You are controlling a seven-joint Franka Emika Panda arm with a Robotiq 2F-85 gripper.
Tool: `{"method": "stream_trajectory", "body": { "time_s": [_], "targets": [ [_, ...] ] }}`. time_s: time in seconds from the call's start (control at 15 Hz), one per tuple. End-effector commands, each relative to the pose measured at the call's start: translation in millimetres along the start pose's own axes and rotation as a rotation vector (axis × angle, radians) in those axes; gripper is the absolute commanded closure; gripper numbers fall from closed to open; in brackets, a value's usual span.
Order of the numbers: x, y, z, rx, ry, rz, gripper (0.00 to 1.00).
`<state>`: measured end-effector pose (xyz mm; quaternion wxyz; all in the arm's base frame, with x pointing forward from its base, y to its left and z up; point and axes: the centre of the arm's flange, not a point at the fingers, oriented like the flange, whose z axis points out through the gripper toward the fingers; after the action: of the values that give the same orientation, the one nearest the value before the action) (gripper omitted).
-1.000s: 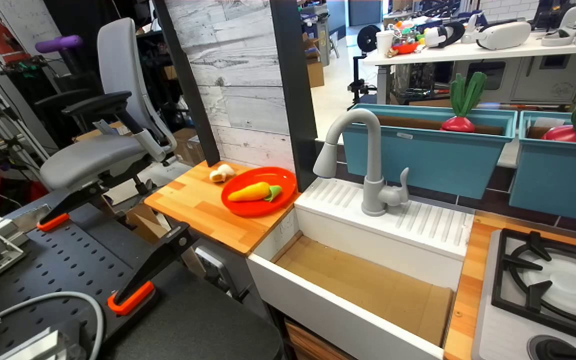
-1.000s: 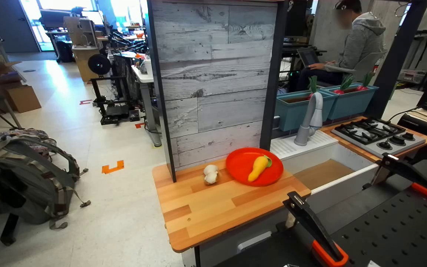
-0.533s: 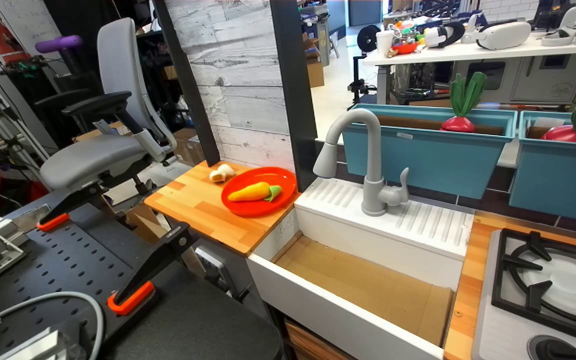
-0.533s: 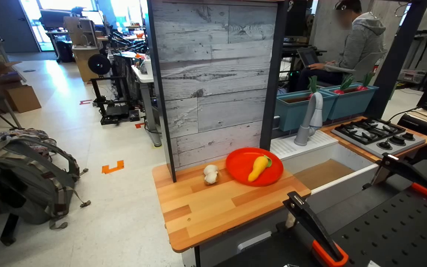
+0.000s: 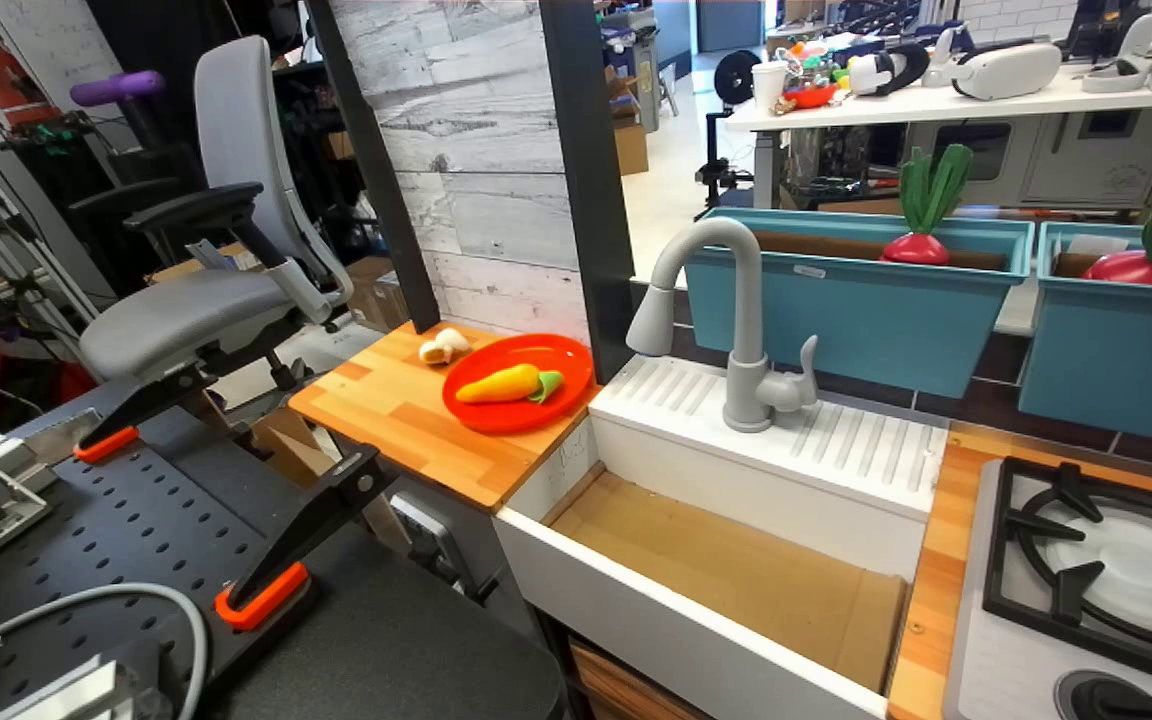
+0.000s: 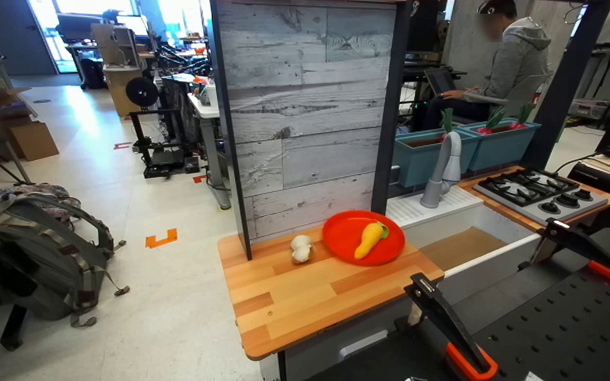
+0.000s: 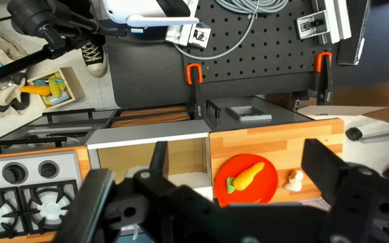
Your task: Move the carrot toy from the res plate onto the counter
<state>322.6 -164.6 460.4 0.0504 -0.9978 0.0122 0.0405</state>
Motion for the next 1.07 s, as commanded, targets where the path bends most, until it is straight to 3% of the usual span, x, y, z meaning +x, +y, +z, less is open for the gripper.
{"method": "stream_trajectory", "body": {
  "time_s": [0.0,0.53,1.0],
  "targets": [
    [31.5,-32.1,15.5,-0.002,0.042,0.049,0.00],
    [126.5,-147.0,89.6,-0.041,0.118,0.064,0.00],
    [191.8,-192.5,191.2,-0.060,0.221,0.136,0.00]
  ]
}}
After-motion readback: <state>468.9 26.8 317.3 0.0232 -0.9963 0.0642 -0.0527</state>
